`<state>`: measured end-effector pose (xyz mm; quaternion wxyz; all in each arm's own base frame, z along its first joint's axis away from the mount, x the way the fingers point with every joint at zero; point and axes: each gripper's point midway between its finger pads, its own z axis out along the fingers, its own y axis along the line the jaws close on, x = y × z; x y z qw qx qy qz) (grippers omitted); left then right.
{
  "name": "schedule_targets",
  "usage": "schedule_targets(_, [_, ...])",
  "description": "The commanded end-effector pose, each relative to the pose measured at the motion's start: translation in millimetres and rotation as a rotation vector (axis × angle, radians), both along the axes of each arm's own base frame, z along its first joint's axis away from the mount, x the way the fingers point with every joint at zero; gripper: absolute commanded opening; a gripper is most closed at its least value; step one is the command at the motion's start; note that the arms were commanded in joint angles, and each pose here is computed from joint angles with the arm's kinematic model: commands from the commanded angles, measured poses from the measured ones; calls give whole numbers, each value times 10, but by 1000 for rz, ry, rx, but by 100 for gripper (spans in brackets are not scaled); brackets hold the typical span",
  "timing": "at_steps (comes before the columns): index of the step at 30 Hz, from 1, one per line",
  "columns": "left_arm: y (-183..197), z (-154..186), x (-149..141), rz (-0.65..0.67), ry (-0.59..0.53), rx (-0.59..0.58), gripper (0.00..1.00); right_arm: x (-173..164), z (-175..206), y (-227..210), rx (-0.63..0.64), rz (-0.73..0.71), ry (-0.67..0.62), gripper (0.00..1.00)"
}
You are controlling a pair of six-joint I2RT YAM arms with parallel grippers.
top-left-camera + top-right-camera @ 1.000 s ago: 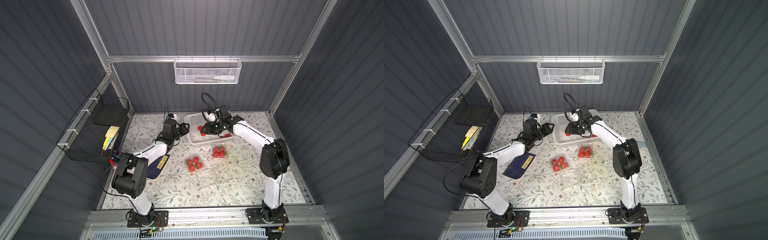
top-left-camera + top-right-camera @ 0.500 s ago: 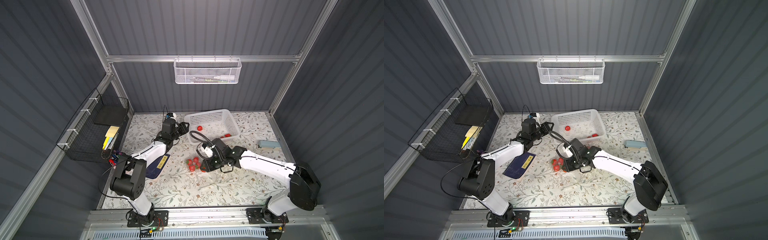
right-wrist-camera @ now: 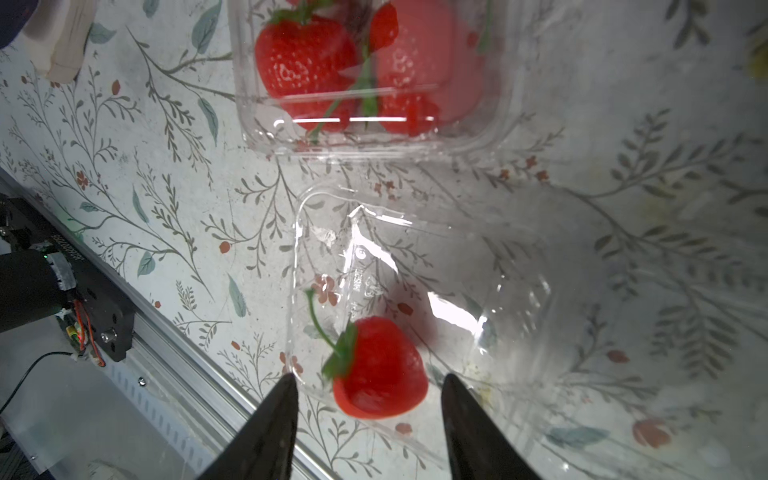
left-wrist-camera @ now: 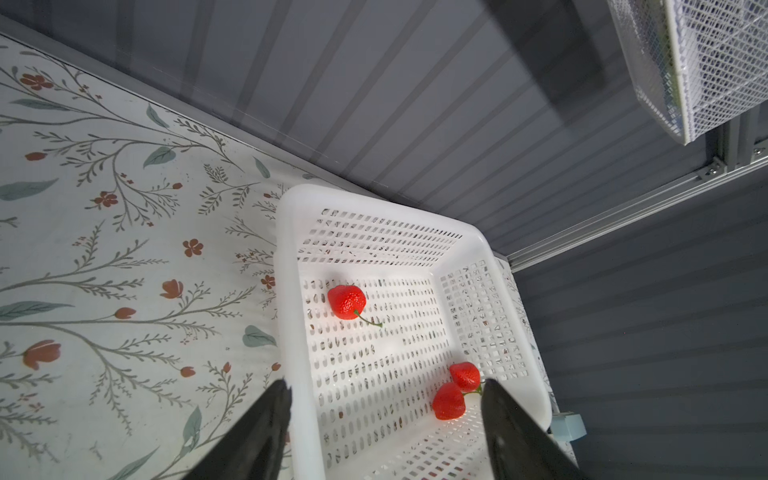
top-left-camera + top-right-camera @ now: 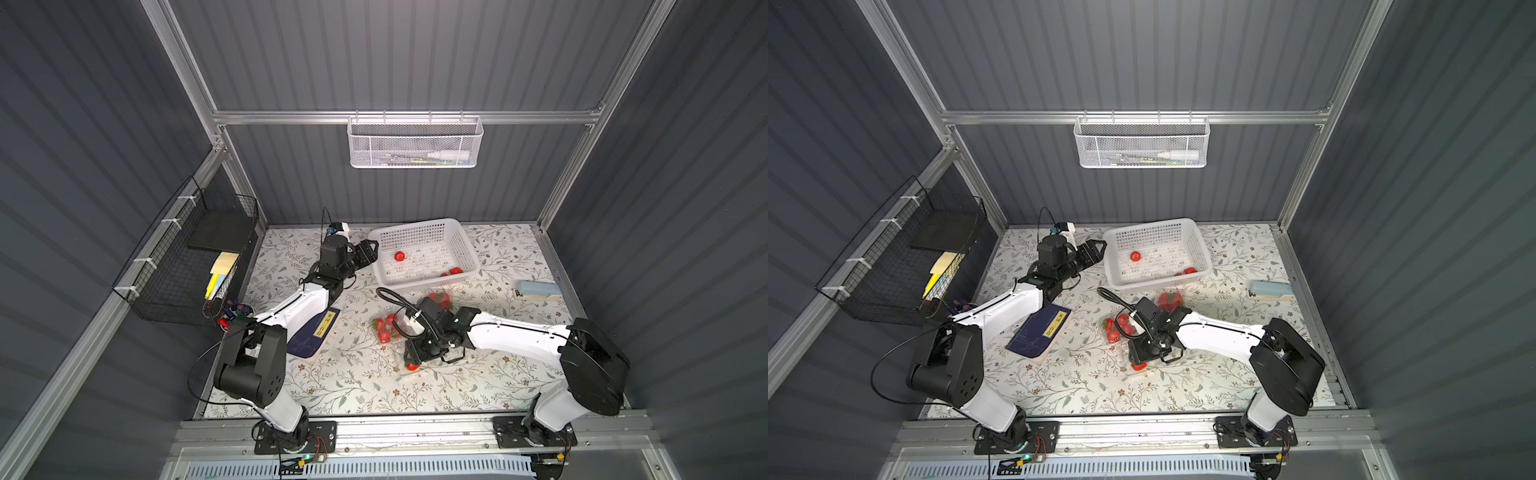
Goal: Pack strawberries into containers
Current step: Place the strawberry in the packing box, then pick up the strawberry from the basket.
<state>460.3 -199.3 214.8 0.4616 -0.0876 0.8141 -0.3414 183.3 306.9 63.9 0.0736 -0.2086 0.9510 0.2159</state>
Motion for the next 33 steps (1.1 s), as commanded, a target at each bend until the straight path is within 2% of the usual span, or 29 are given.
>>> schedule_targets(1, [-12, -162, 33, -18, 23, 19, 79, 92, 117, -11, -17, -5, -48, 61])
schedule_targets(5, [-33, -208, 78, -22, 26, 24, 84, 181, 239, -73, -43, -6, -70, 61])
schedule_targets(7, [-43, -234, 110, -24, 25, 32, 84, 383, 450, -148, -12, -45, -140, 61])
schedule_targets(12, [-78, -409, 238, -31, 25, 67, 80, 1295, 1204, -243, 203, -193, -323, 61])
schedule_targets(14, [-124, -482, 300, -37, 31, 56, 76, 1668, 1367, -274, 203, -228, -393, 62])
schedule_targets(16, [-145, -613, 344, -43, 54, 71, 72, 2038, 1401, -270, 209, -251, -408, 63])
schedule_targets(21, [-157, -770, 418, -45, 80, 104, 68, 2841, 1158, -149, 186, -260, -399, 64])
schedule_targets(25, [-190, -790, 468, -44, 78, 80, 66, 3298, 785, -10, 145, -240, -390, 64])
schedule_targets(28, [-223, -826, 494, -51, 83, 64, 61, 3553, 575, 125, 140, -204, -411, 65])
schedule_targets(31, [-243, -880, 501, -56, 96, 53, 50, 3737, 388, 198, 134, -190, -435, 66])
schedule_targets(33, [-251, -919, 495, -59, 106, 50, 50, 3835, 305, 239, 142, -186, -463, 67])
